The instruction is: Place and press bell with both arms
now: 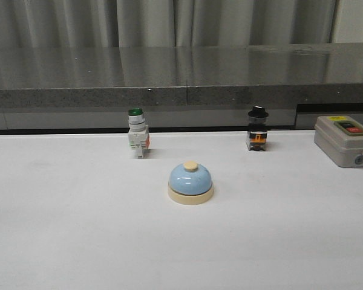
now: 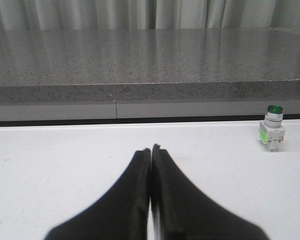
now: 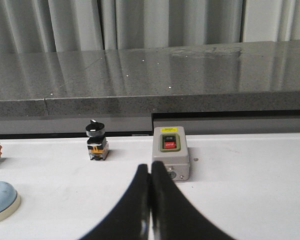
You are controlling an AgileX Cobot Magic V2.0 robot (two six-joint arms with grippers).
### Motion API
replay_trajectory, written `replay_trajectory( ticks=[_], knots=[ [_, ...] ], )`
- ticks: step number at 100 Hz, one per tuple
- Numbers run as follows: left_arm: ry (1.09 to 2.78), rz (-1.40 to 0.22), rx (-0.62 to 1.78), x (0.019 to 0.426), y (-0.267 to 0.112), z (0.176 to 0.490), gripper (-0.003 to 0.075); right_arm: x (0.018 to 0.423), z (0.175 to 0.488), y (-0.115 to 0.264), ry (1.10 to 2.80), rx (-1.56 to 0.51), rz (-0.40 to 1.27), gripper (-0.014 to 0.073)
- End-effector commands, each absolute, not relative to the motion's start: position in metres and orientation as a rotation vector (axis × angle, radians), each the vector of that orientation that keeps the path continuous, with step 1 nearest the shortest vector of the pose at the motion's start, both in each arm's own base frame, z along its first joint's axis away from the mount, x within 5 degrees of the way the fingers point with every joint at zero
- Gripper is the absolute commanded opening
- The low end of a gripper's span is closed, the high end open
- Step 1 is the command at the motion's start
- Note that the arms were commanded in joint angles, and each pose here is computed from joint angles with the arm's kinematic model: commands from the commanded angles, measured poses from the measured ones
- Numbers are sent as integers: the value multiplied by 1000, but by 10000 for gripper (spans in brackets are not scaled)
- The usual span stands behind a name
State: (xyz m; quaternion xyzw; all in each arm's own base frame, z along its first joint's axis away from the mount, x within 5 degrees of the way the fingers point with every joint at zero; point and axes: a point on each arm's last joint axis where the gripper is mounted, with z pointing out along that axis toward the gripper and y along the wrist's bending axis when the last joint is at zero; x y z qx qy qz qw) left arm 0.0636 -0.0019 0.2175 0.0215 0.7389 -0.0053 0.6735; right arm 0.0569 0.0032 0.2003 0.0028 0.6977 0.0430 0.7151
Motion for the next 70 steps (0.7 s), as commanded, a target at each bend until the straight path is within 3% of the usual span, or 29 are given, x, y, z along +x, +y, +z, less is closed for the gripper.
replay_trajectory(
  ticks=[1,33,70],
  knots=[
    [1532,-24,41,60,-2,225,-19,54,214,3,1428,-7,75,-59],
    [1470,-52,24,55,-3,203,-20,54,214,3,1428,-7,75,-59],
    [1456,-63,15,55,-3,204,-20,54,214,3,1428,-7,75,-59]
  ],
)
